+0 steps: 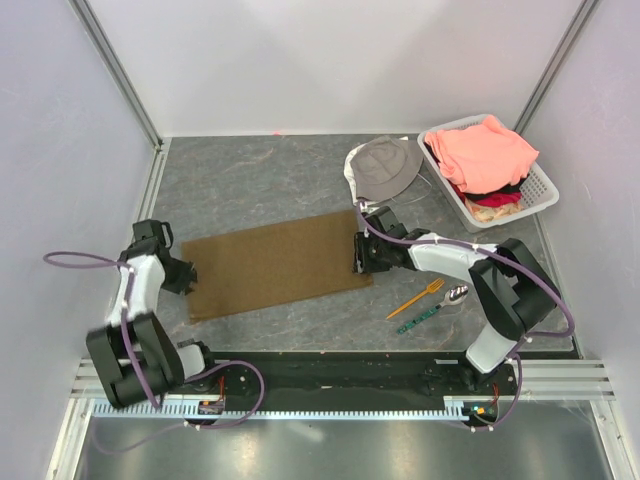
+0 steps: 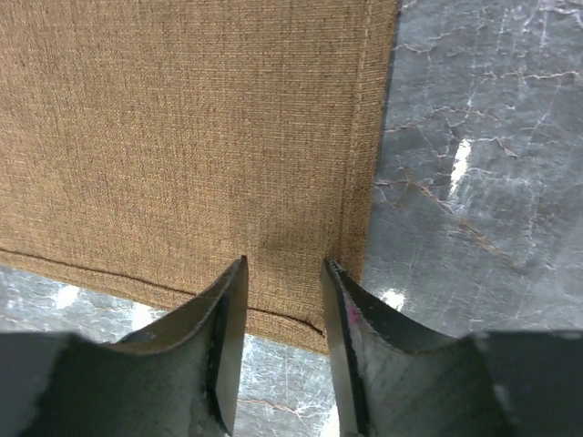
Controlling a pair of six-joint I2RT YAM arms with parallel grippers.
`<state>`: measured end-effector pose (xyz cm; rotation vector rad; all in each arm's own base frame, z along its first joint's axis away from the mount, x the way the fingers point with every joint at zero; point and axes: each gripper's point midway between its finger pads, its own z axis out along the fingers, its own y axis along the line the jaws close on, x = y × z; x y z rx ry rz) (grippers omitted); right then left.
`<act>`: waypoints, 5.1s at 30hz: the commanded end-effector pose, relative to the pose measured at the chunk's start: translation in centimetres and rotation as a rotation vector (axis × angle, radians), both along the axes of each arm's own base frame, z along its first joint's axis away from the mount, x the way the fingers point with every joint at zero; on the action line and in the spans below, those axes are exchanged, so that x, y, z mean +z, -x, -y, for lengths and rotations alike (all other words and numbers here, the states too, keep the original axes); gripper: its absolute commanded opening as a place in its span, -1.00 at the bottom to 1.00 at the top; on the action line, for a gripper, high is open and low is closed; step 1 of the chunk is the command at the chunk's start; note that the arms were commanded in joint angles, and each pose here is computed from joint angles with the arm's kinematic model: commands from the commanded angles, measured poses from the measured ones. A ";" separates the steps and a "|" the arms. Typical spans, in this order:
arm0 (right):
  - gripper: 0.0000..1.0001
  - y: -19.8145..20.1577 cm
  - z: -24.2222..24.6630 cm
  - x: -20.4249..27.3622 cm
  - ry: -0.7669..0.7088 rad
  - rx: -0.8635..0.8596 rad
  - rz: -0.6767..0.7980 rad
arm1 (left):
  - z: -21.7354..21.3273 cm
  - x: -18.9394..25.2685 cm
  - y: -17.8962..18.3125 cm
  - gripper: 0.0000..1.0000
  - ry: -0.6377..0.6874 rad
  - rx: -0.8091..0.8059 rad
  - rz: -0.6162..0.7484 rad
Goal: Fold the napkin into a case and place the utensils inside
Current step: Pick up the rectangle-folded napkin from the center of the board.
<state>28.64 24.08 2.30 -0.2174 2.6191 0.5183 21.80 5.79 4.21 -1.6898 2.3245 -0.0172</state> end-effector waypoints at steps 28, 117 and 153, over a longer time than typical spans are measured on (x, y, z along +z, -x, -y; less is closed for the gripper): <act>0.45 -12.4 -9.2 8.5 -0.246 0.007 0.163 | 4.5 9.7 -14.9 -0.45 0.179 -0.577 0.710; 0.35 -5.9 2.9 1.8 0.314 -0.033 0.100 | 27.0 9.6 -0.8 0.05 0.235 -1.211 0.776; -0.87 -4.2 -0.7 -3.2 0.192 0.081 0.023 | 28.5 10.6 -0.3 0.03 0.264 -1.240 0.769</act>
